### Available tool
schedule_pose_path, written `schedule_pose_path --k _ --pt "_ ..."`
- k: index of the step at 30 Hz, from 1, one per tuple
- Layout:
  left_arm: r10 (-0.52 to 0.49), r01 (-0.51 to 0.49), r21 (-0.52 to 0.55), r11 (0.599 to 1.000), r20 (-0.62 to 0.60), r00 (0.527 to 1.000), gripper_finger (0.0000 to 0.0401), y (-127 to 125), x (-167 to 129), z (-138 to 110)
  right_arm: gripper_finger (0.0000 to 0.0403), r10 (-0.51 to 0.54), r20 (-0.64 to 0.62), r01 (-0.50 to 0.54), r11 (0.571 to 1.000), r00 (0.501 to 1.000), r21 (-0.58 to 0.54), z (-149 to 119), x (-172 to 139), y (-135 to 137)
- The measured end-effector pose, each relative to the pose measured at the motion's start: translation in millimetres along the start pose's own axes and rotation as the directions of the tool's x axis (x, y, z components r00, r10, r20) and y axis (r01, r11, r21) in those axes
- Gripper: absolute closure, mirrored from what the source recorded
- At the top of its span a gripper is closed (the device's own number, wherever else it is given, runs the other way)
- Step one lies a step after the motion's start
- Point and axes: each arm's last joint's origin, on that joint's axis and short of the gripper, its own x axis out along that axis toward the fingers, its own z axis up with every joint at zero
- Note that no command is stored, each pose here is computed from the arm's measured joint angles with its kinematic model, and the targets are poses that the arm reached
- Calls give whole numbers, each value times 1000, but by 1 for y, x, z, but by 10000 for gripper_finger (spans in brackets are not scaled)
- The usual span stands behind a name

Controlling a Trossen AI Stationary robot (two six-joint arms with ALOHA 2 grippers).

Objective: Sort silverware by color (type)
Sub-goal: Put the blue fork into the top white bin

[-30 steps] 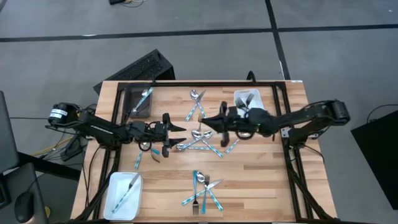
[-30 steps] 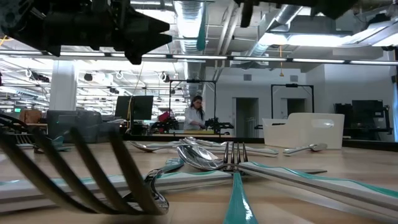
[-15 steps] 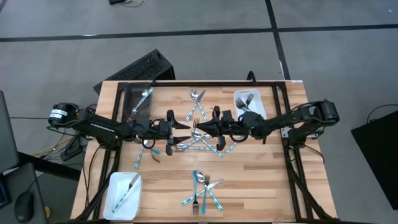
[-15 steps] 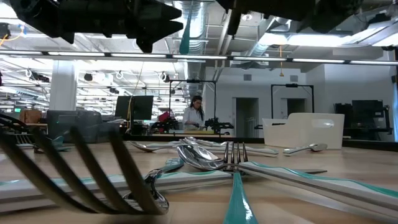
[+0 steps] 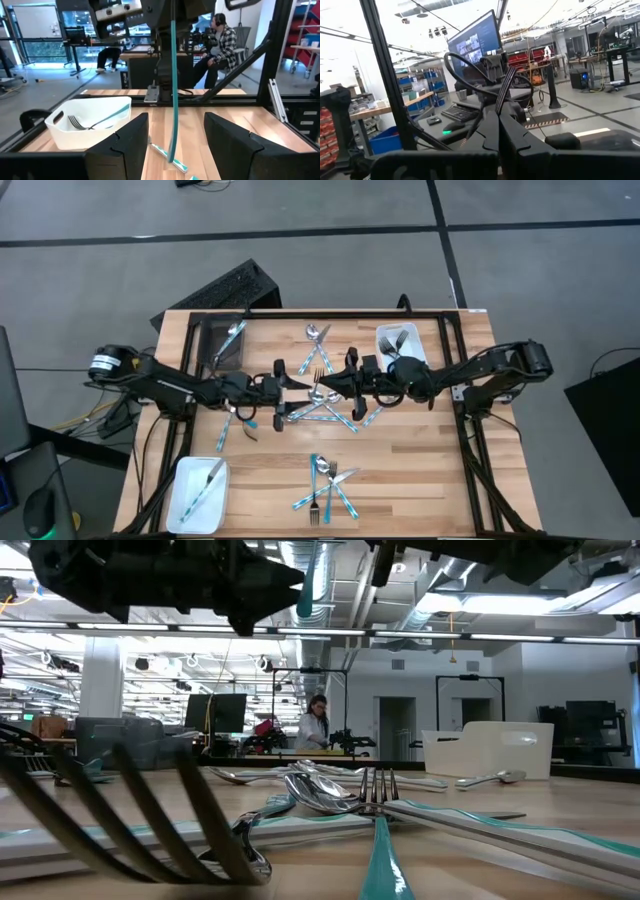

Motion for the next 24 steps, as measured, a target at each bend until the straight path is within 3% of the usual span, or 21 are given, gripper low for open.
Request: schedule_pose_path --k 5,9,15,18,24 --pt "10 -10 -11 1000 -22 1000 235 2 4 -8 387 5 -7 -5 1000 1000 -2 -1 0 2" --pt "13 -13 -24 1000 -21 1000 256 2 3 -7 387 -26 -107 22 999 994 -37 15 -13 5" --pt "17 -17 -4 1000 -16 1000 268 3 3 -5 387 -261 -224 242 964 939 -112 46 -47 5" --pt "26 -26 -6 1000 -9 1000 269 5 3 -5 387 -402 -263 368 914 877 -172 53 -64 2" --pt "27 -28 -27 999 -11 1000 269 6 3 -5 387 -711 -326 655 702 623 -281 55 -96 -21"
